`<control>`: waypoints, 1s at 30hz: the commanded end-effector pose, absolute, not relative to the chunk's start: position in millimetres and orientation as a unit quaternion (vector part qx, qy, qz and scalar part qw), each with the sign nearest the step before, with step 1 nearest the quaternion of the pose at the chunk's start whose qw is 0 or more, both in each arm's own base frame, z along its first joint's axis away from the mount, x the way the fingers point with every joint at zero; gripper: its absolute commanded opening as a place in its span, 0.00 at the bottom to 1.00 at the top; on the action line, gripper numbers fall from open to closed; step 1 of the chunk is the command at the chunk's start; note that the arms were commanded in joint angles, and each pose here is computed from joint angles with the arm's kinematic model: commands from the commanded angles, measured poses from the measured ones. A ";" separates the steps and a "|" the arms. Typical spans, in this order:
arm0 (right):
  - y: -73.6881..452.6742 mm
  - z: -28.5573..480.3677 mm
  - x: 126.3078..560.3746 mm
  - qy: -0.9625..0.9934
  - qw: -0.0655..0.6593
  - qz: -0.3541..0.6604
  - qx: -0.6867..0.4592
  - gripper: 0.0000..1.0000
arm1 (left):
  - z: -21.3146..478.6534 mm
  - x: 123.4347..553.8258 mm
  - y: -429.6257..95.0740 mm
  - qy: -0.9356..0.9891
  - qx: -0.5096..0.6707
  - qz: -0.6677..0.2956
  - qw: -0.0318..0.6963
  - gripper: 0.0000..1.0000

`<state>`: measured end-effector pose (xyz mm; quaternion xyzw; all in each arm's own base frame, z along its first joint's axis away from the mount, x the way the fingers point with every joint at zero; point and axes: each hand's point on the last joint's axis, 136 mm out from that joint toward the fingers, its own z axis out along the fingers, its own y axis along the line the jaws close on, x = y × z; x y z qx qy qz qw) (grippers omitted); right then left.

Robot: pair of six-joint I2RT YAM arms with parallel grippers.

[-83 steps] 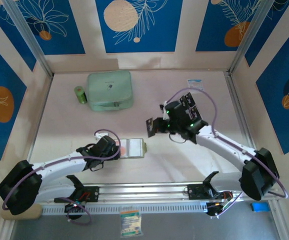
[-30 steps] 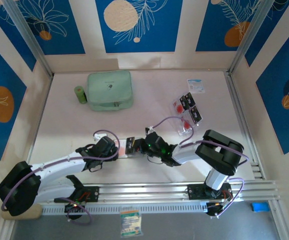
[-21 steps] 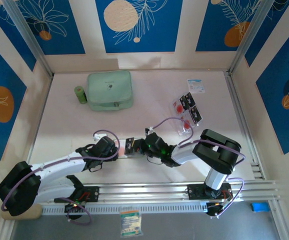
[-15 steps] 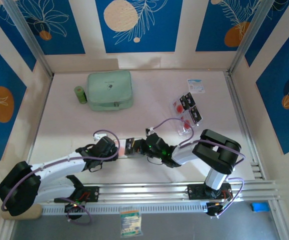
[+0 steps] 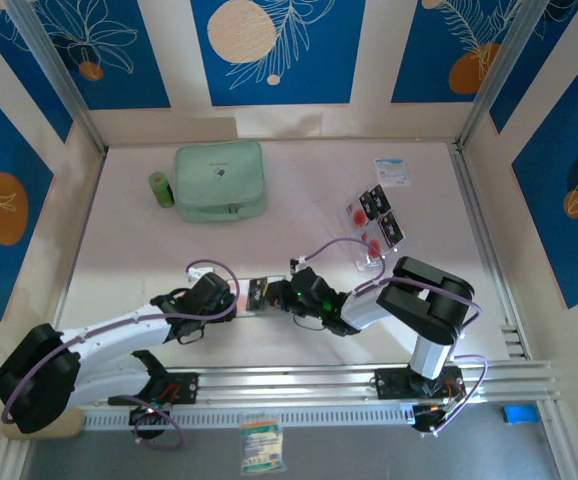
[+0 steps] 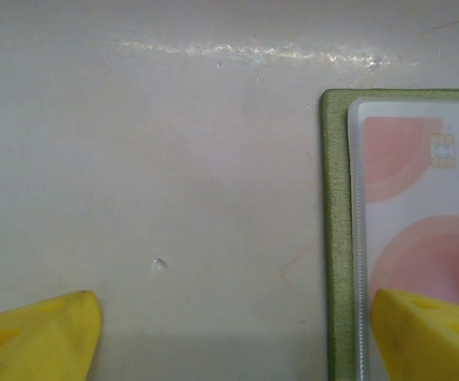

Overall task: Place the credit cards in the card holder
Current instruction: Insert the credit card into the card slot.

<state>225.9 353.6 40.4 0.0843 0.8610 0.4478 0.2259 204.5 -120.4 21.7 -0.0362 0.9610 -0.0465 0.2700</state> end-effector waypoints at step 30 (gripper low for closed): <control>346.7 24.6 207.1 0.886 0.178 0.422 0.071 0.00 | 20.3 203.9 -114.8 0.961 -0.047 -0.038 0.269 0.88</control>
